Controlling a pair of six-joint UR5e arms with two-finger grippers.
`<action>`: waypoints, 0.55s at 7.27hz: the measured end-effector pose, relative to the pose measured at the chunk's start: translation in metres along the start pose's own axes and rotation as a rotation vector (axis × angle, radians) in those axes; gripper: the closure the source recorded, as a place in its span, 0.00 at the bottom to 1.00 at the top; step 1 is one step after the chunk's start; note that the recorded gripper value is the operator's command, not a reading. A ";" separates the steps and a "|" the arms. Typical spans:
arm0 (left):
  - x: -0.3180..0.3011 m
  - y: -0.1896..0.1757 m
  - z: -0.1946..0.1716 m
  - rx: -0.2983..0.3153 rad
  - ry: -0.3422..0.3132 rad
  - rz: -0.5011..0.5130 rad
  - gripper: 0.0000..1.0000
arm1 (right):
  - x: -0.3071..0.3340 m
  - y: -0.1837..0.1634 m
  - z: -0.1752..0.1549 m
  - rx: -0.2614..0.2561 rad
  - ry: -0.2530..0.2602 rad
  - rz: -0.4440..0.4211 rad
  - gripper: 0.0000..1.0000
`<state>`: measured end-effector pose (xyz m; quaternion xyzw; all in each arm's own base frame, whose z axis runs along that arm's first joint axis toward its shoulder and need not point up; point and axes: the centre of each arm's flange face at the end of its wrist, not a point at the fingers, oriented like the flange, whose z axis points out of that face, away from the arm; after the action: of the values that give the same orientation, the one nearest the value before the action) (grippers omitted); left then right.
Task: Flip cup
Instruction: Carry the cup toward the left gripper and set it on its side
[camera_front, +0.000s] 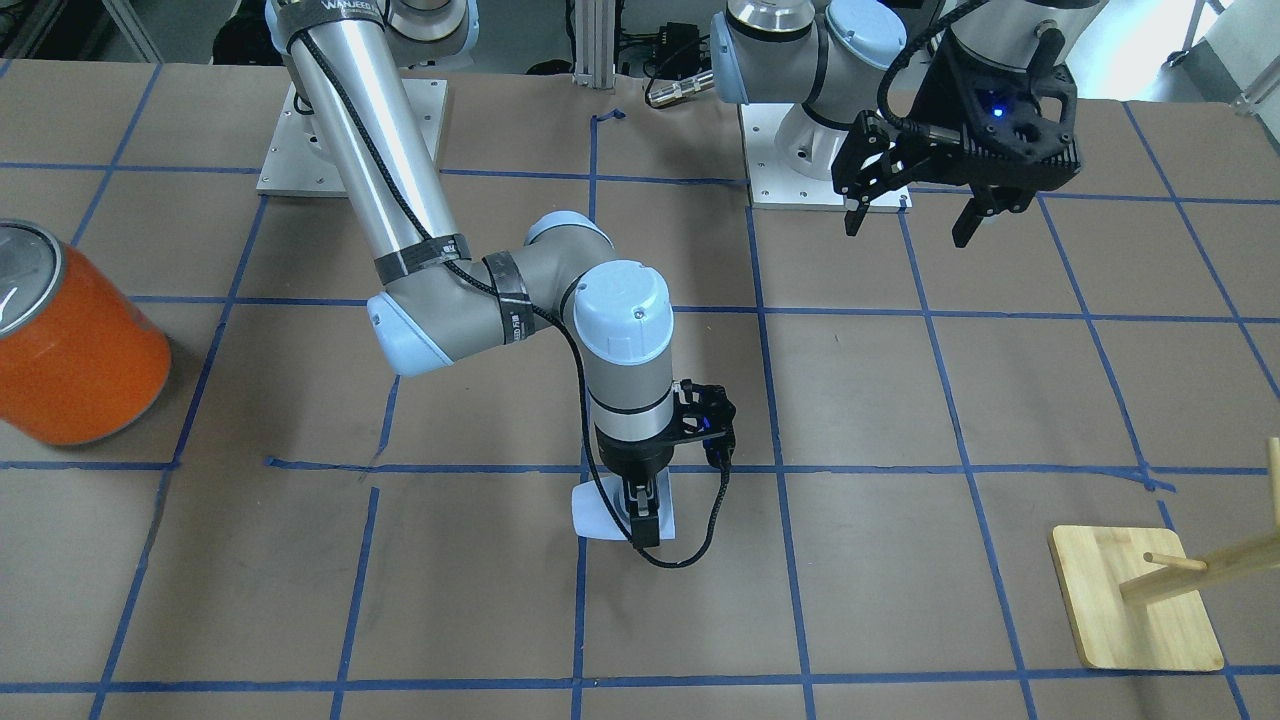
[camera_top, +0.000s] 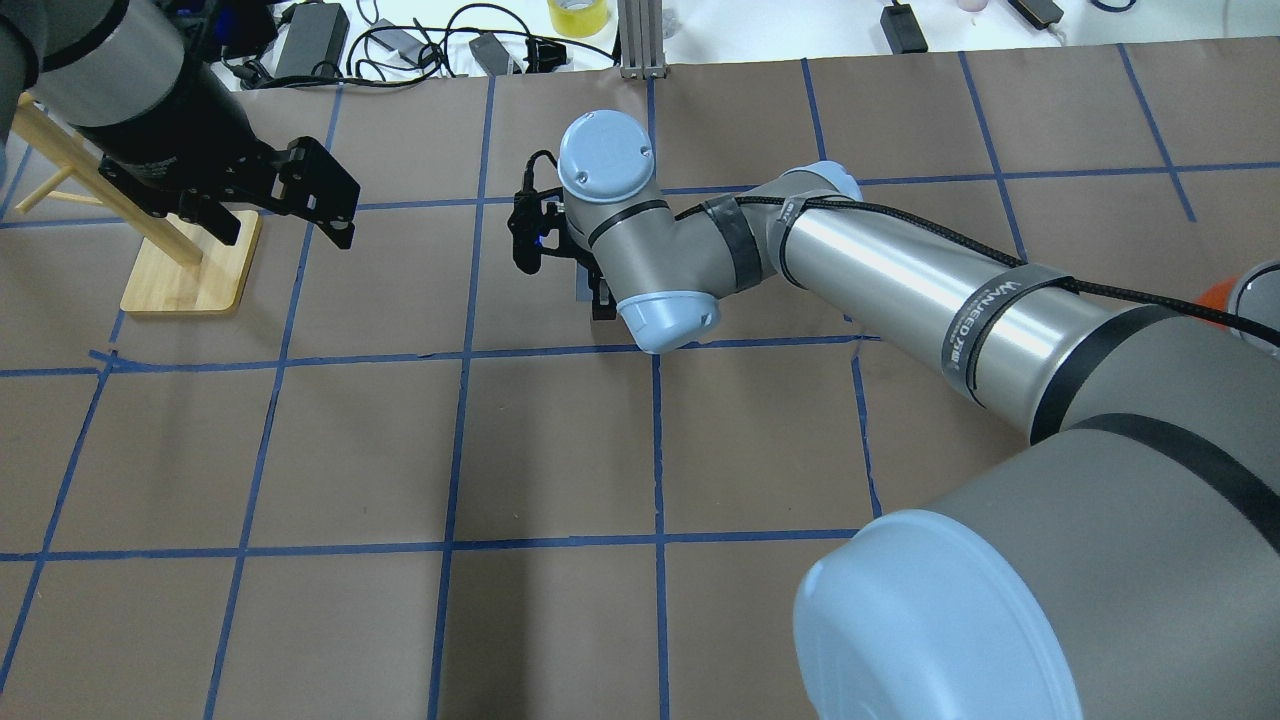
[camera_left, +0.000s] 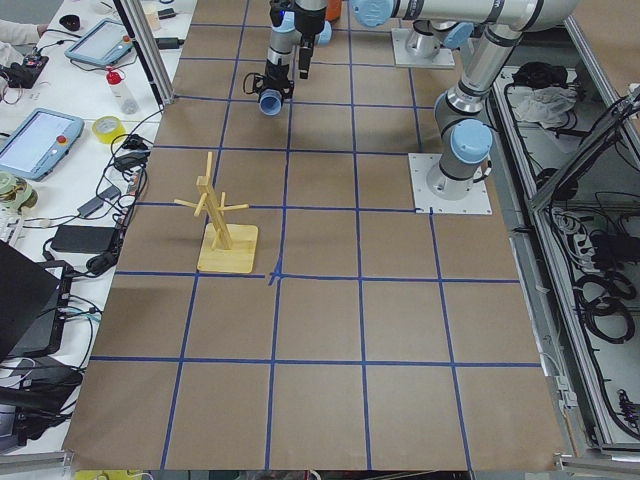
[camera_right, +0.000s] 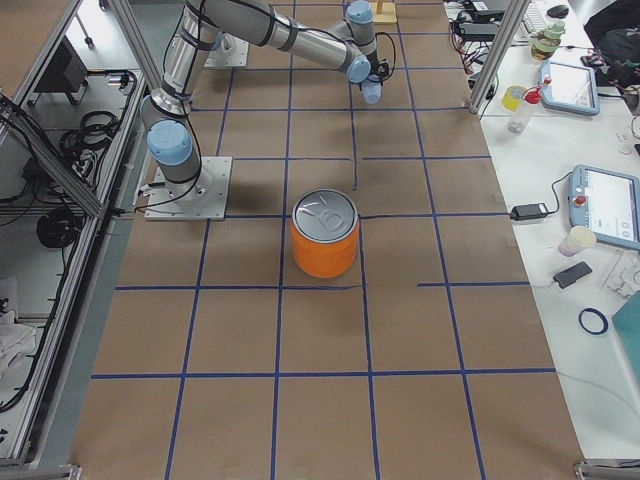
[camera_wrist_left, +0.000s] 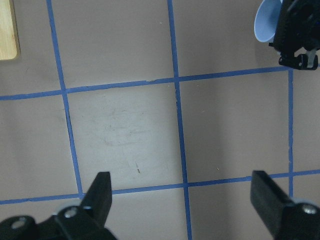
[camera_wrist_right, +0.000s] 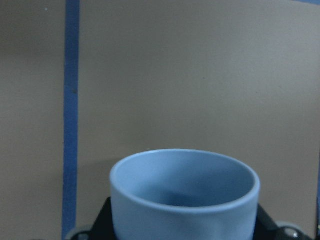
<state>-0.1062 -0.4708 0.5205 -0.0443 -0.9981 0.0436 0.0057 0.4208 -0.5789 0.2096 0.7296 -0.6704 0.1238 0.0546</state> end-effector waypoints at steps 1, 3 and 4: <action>0.000 0.000 0.000 0.001 -0.001 0.000 0.00 | -0.005 -0.002 0.004 0.001 -0.011 -0.021 0.42; -0.001 0.000 0.000 0.000 -0.003 0.000 0.00 | -0.015 0.000 0.012 0.000 -0.034 -0.032 0.08; 0.000 0.000 0.001 -0.001 -0.002 0.001 0.00 | -0.017 0.000 0.014 0.000 -0.040 -0.035 0.00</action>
<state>-0.1060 -0.4709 0.5200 -0.0447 -0.9981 0.0429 0.0046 0.4215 -0.5660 0.1919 0.7434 -0.6586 0.1083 0.0433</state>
